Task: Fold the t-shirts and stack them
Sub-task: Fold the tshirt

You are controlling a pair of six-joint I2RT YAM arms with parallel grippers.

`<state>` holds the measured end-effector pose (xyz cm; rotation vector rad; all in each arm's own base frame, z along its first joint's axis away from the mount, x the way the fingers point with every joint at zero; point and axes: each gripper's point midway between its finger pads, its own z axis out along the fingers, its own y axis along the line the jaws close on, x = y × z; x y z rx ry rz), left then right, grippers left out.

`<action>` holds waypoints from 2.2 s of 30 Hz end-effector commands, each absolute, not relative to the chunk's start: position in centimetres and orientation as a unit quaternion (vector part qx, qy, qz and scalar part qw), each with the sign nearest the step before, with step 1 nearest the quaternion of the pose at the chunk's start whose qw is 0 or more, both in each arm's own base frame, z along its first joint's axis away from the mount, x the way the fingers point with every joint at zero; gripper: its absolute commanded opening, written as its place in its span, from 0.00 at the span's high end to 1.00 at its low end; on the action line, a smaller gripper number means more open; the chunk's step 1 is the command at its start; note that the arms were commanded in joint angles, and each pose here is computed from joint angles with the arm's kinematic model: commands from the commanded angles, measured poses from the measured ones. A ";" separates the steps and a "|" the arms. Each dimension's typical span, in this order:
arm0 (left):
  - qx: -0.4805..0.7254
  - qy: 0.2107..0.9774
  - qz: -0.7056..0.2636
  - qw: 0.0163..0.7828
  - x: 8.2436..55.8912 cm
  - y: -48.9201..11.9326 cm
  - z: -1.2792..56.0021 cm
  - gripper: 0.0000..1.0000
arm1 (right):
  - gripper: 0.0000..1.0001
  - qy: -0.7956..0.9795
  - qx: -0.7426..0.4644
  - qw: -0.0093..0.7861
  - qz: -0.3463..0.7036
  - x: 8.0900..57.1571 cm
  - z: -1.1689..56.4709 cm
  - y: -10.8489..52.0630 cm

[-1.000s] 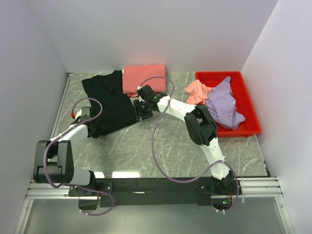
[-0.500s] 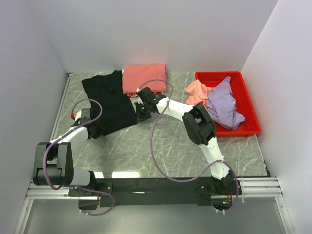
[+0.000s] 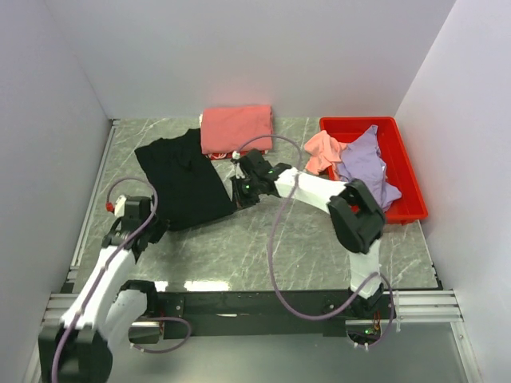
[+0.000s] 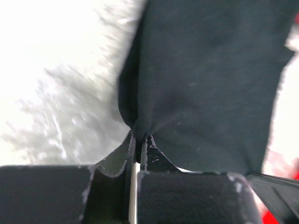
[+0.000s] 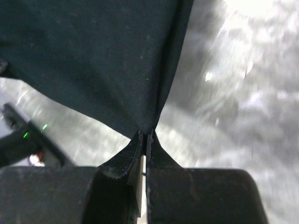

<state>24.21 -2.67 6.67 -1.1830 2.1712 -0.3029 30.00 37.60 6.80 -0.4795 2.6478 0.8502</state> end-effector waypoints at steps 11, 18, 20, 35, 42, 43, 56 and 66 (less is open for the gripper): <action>-0.420 0.788 -0.236 0.383 20.1 -5.1 18.4 0.99 | 1.00 0.905 -0.219 0.164 0.325 22.7 17.0 32.0; -0.391 0.785 -0.268 0.399 19.0 -5.9 21.6 0.99 | 1.00 0.875 -0.266 0.144 0.378 18.7 20.7 31.0; -0.390 0.782 -0.277 0.400 18.8 -6.1 22.0 0.99 | 1.00 0.860 -0.277 0.161 0.397 18.1 22.4 30.9; -0.417 0.770 -0.251 0.412 20.1 -4.9 21.6 0.99 | 1.00 0.842 -0.274 0.187 0.424 21.6 24.9 33.7; -0.416 0.769 -0.229 0.428 23.4 -4.3 21.8 0.99 | 1.00 0.863 -0.234 0.188 0.406 25.4 24.4 34.3; -0.416 0.773 -0.223 0.425 23.7 -4.2 21.6 0.99 | 1.00 0.866 -0.229 0.185 0.403 26.0 24.0 34.2; -0.427 0.784 -0.175 0.415 26.6 -3.1 20.4 0.99 | 1.00 0.865 -0.214 0.178 0.418 29.8 23.9 35.7; -0.459 0.779 -0.134 0.406 29.4 -0.8 18.4 0.99 | 1.00 0.870 -0.195 0.192 0.410 34.4 22.2 37.2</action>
